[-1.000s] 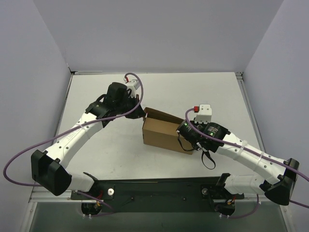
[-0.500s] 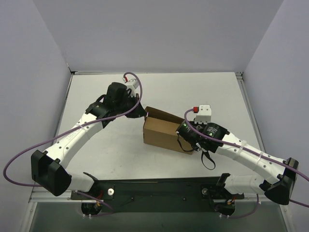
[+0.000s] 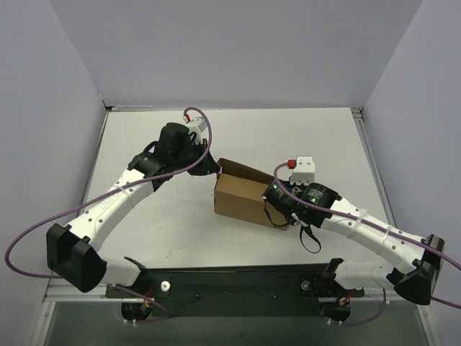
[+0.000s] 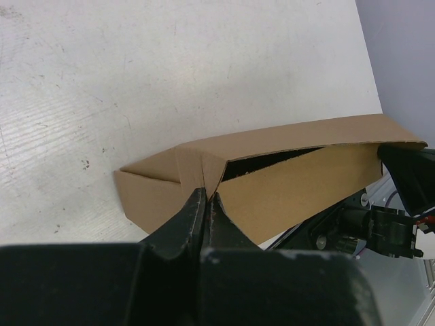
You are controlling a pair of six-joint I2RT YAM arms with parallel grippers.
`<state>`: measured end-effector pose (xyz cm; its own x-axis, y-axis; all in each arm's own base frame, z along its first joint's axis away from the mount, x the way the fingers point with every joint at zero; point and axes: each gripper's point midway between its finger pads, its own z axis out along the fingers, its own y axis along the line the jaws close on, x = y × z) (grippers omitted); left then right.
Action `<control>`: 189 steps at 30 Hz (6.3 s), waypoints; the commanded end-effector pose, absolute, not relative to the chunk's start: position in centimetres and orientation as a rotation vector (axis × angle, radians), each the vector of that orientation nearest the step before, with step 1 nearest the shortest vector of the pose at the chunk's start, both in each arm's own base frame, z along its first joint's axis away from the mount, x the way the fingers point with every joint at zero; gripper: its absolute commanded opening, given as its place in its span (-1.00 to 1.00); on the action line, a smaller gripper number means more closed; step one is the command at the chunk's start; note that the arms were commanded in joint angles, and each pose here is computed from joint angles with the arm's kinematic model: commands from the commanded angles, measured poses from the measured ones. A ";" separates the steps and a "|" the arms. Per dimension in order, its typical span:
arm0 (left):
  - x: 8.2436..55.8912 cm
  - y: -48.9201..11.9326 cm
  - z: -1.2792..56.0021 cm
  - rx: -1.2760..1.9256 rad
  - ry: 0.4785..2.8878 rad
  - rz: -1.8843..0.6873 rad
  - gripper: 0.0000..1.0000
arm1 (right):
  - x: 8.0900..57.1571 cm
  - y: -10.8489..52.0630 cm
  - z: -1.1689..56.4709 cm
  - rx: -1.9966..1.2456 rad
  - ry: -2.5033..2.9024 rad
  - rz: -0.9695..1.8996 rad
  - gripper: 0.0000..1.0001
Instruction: Fold the paper box
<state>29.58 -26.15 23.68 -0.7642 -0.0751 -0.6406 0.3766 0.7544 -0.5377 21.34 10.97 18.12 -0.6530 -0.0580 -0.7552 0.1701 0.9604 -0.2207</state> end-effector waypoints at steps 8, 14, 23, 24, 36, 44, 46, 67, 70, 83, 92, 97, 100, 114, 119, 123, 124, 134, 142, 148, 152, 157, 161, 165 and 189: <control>28.8 -28.6 28.4 0.286 2.167 -1.065 -1.00 | 17.0 10.6 12.8 -0.078 2.531 -0.453 -1.00; 29.0 -28.8 29.1 0.289 2.146 -1.080 -1.00 | 17.1 10.8 12.9 -0.085 2.526 -0.453 -1.00; 29.1 -26.1 24.5 0.383 2.250 -0.833 -1.00 | 17.5 11.4 15.3 -0.055 2.493 -0.352 -1.00; 29.0 -25.7 24.1 0.392 2.263 -0.803 -1.00 | 17.5 11.6 15.6 -0.049 2.489 -0.330 -0.99; 29.8 -23.9 24.3 0.485 2.234 -0.634 -1.00 | 17.9 11.9 17.6 -0.038 2.462 -0.282 -0.31; 30.0 -23.8 24.5 0.517 2.232 -0.606 -1.00 | 18.0 12.4 20.3 -0.055 2.403 -0.175 0.33; 30.1 -23.8 24.4 0.522 2.233 -0.598 -1.00 | 18.0 12.7 21.1 -0.069 2.373 -0.135 0.41; 29.3 -24.9 25.3 0.679 2.121 -0.589 -1.00 | 19.2 24.6 24.9 -1.042 2.070 -0.026 0.52; 29.2 -24.8 25.4 0.685 2.112 -0.584 -1.00 | 20.1 26.0 23.7 -1.161 2.024 -0.082 0.54; 29.2 -24.8 25.4 0.698 2.100 -0.582 -1.00 | 21.7 26.8 19.0 -1.283 1.967 -0.010 0.59; 29.2 -25.0 25.4 0.707 2.101 -0.587 -1.00 | 22.4 26.0 18.6 -1.270 1.923 -0.048 0.58; 29.4 -25.1 25.5 0.709 2.100 -0.583 -1.00 | 22.7 25.5 19.5 -1.267 1.890 -0.071 0.59; 29.3 -25.1 25.4 0.711 2.106 -0.584 -1.00 | 22.8 25.5 19.8 -1.271 1.880 -0.070 0.60; 29.0 -25.4 26.0 0.725 2.088 -0.599 -1.00 | 23.8 23.7 17.7 -1.292 1.926 -0.105 0.57; 28.8 -25.9 26.4 0.692 2.093 -0.636 -1.00 | 23.2 23.4 16.1 -1.296 1.972 -0.087 0.44; 28.7 -26.3 26.7 0.576 2.132 -0.687 -1.00 | 22.8 23.1 15.4 -1.291 1.993 -0.096 0.34; 28.7 -26.6 26.8 0.522 2.149 -0.719 -1.00 | 22.6 23.1 15.3 -1.293 1.995 -0.099 0.31; 28.0 -28.4 26.5 0.373 2.177 -0.905 -1.00 | 22.3 22.7 14.6 -1.283 2.012 -0.118 0.26; 27.6 -28.5 25.8 0.288 2.173 -0.946 -1.00 | 22.1 22.7 14.0 -1.281 2.026 -0.107 0.22; 27.3 -28.6 25.0 0.277 2.186 -0.949 -1.00 | 22.0 22.6 13.9 -1.280 2.030 -0.107 0.21; 27.4 -28.5 25.5 0.268 2.172 -0.950 -1.00 | 22.0 22.7 13.7 -1.278 2.034 -0.105 0.20; 27.1 -28.5 24.6 0.253 2.182 -0.959 -1.00 | 22.0 22.5 13.7 -1.276 2.037 -0.111 0.19; 26.8 -28.5 23.9 0.241 2.197 -0.962 -1.00 | 22.0 22.5 13.6 -1.279 2.037 -0.113 0.18; 26.7 -28.4 23.7 0.233 2.193 -0.966 -1.00 | 22.0 22.5 13.5 -1.279 2.039 -0.114 0.18; 27.2 -29.4 26.6 0.213 2.119 -1.040 -1.00 | 21.9 22.5 13.1 -1.283 2.051 -0.116 0.16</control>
<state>28.24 -27.06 22.60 -0.7207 -0.1361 -0.6797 0.3642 0.7600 -0.5383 23.88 23.37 16.18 -0.2037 -0.7868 -0.5826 -0.7016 0.5324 -0.4736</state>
